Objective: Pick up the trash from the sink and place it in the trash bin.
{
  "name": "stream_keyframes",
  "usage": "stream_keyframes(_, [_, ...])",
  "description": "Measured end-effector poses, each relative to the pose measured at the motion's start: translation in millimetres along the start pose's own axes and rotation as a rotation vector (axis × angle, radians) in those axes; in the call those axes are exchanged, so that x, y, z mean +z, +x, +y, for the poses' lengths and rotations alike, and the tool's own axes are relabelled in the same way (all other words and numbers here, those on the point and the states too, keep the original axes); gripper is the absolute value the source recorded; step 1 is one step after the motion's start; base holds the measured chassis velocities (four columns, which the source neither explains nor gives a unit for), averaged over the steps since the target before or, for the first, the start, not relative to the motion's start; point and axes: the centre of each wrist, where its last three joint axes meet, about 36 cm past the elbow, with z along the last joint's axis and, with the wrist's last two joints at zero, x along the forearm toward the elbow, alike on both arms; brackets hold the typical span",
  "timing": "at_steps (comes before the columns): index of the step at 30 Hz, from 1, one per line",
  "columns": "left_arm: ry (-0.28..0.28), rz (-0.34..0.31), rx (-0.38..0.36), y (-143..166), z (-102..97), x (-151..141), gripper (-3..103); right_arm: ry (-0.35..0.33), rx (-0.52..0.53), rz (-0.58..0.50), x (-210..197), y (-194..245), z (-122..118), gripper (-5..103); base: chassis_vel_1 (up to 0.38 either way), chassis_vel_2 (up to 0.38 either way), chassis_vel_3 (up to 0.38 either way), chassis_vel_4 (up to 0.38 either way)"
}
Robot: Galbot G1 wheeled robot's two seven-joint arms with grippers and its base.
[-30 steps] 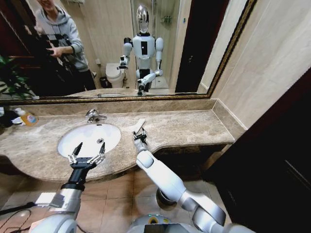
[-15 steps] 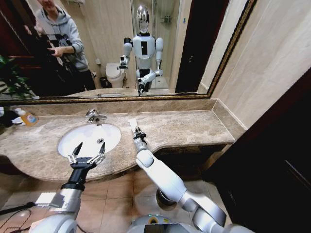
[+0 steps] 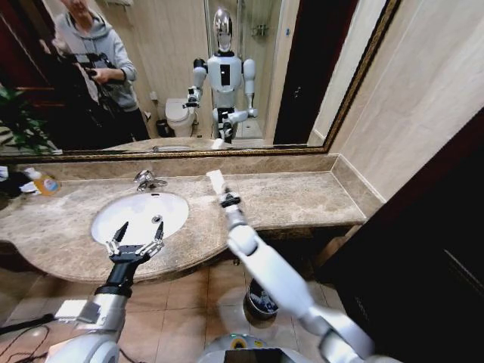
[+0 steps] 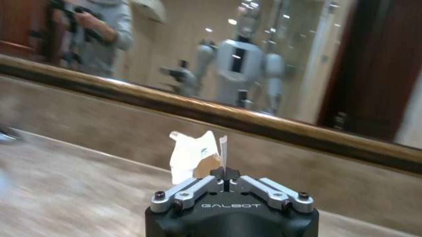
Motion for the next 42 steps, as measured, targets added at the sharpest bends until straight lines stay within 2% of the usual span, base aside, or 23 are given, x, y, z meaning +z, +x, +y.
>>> stream_keyframes(1, [0.000, 0.000, 0.000, 0.0, 0.0, 0.0, 100, -0.005, 0.031, 0.020, 8.6, 15.2, -30.7, 0, 0.000, 0.000, 0.000, 0.000])
stream_keyframes(2, [0.000, 0.000, 0.000, 0.0, 0.0, 0.0, 100, -0.005, 0.031, 0.020, 8.6, 15.2, -30.7, 0, 0.000, 0.000, 0.000, 0.000])
stream_keyframes(4, [0.000, 0.000, 0.000, 0.0, 0.0, 0.0, 100, -0.018, 0.058, 0.047, 16.0, 43.6, -67.2, 0, 0.000, 0.000, 0.000, 0.000])
stream_keyframes(6, [0.000, 0.000, 0.000, 0.0, 0.0, 0.0, 100, -0.040, 0.059, 0.057, 16.1, 67.9, -89.2, 0, 0.000, 0.000, 0.000, 0.000])
stream_keyframes(7, [0.000, 0.000, 0.000, 0.0, 0.0, 0.0, 100, -0.040, 0.059, 0.057, 16.1, 67.9, -89.2, 0, 0.000, 0.000, 0.000, 0.000])
stream_keyframes(10, [0.000, 0.000, 0.000, 0.0, 0.0, 0.0, 100, -0.060, 0.099, 0.040, 24.9, 104.8, -116.8, 0, 0.000, 0.000, 0.000, 0.000])
stream_keyframes(11, [0.000, 0.000, 0.000, 0.0, 0.0, 0.0, 100, -0.060, 0.099, 0.040, 24.9, 104.8, -116.8, 0, 0.000, 0.000, 0.000, 0.000])
stream_keyframes(15, [0.000, 0.000, 0.000, 0.0, 0.0, 0.0, 100, -0.068, 0.137, 0.052, 39.7, 160.6, -128.8, 0, 0.000, 0.000, 0.000, 0.000])
stream_keyframes(16, [0.000, 0.000, 0.000, 0.0, 0.0, 0.0, 100, -0.068, 0.137, 0.052, 39.7, 160.6, -128.8, 0, 0.000, 0.000, 0.000, 0.000])
stream_keyframes(18, [0.000, 0.000, 0.000, 0.0, 0.0, 0.0, 100, -0.045, 0.175, 0.049, 53.7, 185.2, -133.7, 0, 0.000, 0.000, 0.000, 0.000])
stream_keyframes(21, [0.000, 0.000, 0.000, 0.0, 0.0, 0.0, 100, -0.019, 0.224, 0.042, 70.9, 212.6, -133.0, 0, 0.000, 0.000, 0.000, 0.000])
stream_keyframes(23, [0.000, 0.000, 0.000, 0.0, 0.0, 0.0, 100, -0.012, 0.255, 0.084, 84.2, 244.2, -129.8, 0, 0.000, 0.000, 0.000, 0.000])
stream_keyframes(29, [0.000, 0.000, 0.000, 0.0, 0.0, 0.0, 100, 0.038, 0.261, 0.120, 103.6, 292.4, -111.7, 0, 0.000, 0.000, 0.000, 0.000])
stream_keyframes(32, [0.000, 0.000, 0.000, 0.0, 0.0, 0.0, 100, 0.075, 0.202, 0.158, 126.5, 333.8, -79.6, 0, 0.000, 0.000, 0.000, 0.000])
stream_keyframes(33, [0.000, 0.000, 0.000, 0.0, 0.0, 0.0, 100, 0.075, 0.202, 0.158, 126.5, 333.8, -79.6, 0, 0.000, 0.000, 0.000, 0.000])
stream_keyframes(36, [0.000, 0.000, 0.000, 0.0, 0.0, 0.0, 100, 0.091, 0.143, 0.225, 156.2, 352.4, -57.5, 0, 0.000, 0.000, 0.000, 0.000])
stream_keyframes(39, [0.000, 0.000, 0.000, 0.0, 0.0, 0.0, 100, 0.088, 0.113, 0.276, 175.0, 355.1, -47.0, 0, 0.000, 0.000, 0.000, 0.000])
stream_keyframes(42, [0.000, 0.000, 0.000, 0.0, 0.0, 0.0, 100, 0.096, 0.062, 0.380, 220.5, 342.4, -28.9, 0, 0.000, 0.000, 0.000, 0.000])
